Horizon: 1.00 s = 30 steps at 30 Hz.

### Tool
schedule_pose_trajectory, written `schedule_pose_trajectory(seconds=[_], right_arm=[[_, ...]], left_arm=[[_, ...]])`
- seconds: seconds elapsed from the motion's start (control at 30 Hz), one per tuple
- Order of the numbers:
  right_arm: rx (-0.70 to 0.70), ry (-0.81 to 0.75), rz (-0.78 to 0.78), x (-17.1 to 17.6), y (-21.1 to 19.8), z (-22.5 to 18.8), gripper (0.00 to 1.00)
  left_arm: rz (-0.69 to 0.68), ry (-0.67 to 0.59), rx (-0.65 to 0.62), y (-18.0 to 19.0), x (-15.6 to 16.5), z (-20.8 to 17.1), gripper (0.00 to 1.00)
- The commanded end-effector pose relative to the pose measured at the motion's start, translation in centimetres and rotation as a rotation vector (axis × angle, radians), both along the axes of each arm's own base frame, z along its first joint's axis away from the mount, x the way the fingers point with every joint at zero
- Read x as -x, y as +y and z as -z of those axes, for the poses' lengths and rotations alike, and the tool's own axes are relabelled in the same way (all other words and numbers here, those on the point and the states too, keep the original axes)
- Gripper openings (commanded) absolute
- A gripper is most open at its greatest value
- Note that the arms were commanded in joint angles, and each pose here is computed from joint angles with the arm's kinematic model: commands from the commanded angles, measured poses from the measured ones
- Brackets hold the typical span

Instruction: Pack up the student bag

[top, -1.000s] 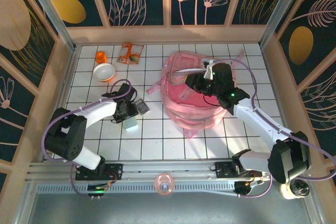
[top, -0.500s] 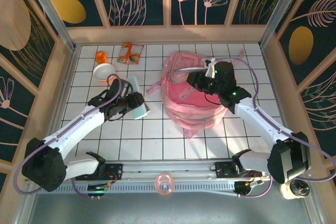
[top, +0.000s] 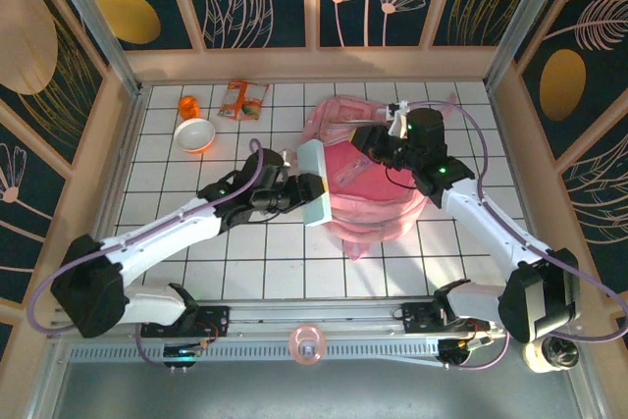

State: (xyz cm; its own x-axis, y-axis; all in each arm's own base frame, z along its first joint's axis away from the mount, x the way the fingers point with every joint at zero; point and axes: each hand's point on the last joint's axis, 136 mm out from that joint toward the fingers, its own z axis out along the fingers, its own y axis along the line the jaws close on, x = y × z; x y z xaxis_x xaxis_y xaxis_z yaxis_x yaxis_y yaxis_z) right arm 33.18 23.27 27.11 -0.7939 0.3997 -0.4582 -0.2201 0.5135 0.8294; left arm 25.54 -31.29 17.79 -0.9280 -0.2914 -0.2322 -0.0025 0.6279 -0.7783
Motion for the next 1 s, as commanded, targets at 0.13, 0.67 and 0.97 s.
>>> schedule_pose_trajectory(seconds=[0.13, 0.67, 0.97], right_arm=[[-0.086, -0.165, -0.049, -0.1, 1.1, -6.3, 0.18], [-0.093, -0.174, 0.049, -1.8, -0.4, -6.4, 0.17], [-0.111, -0.193, 0.018, -1.1, 0.2, -7.5, 0.17]], left_arm=[[0.034, 0.104, 0.111, -4.0, -0.5, -0.3, 0.52], [0.101, 0.174, 0.09, -2.1, 5.0, 1.5, 0.51], [0.124, 0.152, 0.151, -7.0, 1.4, -0.4, 0.52]])
